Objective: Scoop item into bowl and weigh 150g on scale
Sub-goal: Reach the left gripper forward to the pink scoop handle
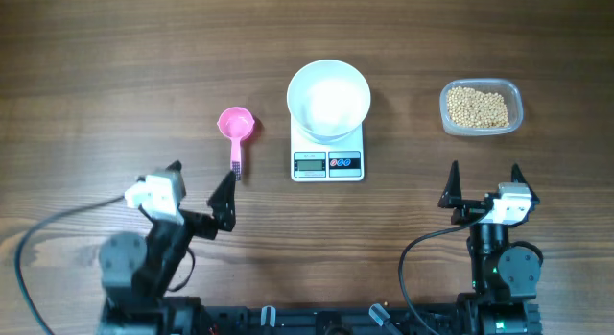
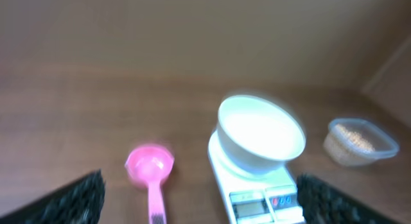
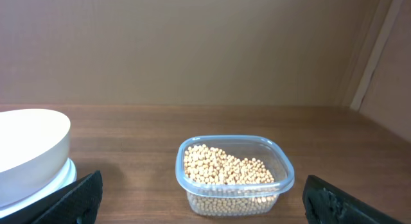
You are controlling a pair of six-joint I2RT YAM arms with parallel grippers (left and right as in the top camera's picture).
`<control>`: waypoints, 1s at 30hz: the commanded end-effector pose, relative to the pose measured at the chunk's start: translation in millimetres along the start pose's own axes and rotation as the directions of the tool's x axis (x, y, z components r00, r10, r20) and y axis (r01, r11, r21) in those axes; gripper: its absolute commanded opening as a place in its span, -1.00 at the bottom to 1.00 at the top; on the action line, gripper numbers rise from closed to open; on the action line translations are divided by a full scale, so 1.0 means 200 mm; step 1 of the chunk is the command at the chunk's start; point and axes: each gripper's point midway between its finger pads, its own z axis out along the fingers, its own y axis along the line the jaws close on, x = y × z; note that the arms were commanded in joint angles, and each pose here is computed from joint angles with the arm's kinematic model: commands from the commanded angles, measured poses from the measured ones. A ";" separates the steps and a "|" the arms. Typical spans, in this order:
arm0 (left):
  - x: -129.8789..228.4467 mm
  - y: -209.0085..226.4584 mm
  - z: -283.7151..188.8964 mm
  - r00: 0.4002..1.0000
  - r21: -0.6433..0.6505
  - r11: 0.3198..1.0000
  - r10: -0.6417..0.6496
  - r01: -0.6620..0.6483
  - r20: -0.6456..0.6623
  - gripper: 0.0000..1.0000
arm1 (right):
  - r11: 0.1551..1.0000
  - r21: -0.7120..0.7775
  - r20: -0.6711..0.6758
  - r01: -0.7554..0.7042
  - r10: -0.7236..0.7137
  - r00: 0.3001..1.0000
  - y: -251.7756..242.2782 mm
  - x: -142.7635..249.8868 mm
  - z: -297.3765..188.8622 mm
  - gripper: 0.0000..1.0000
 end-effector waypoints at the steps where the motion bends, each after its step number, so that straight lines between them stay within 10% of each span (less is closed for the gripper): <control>1: -0.05 -0.06 0.18 0.954 0.057 0.993 -0.082 0.103 -0.289 1.00 | 1.000 -0.021 0.009 -0.009 0.009 1.000 0.02 -0.01 0.00 1.00; 3: -0.01 -0.05 0.35 0.915 0.073 0.984 -0.124 0.165 -0.384 1.00 | 1.000 -0.021 0.009 -0.010 0.010 1.000 0.02 -0.01 0.00 0.99; 7: 0.03 0.27 0.49 0.766 -0.283 0.868 -0.495 0.409 -0.411 1.00 | 1.000 -0.021 0.009 -0.009 0.009 1.000 0.02 -0.01 0.00 0.99; 21: 0.43 0.37 0.39 0.540 -0.501 0.789 -0.611 0.357 -0.579 1.00 | 1.000 -0.021 0.009 -0.009 0.009 1.000 0.02 -0.01 0.00 0.99; 30: 0.68 0.32 0.64 0.421 -0.354 0.820 -0.544 0.449 -0.726 0.99 | 1.000 -0.021 0.009 -0.009 0.009 1.000 0.02 -0.01 0.00 0.99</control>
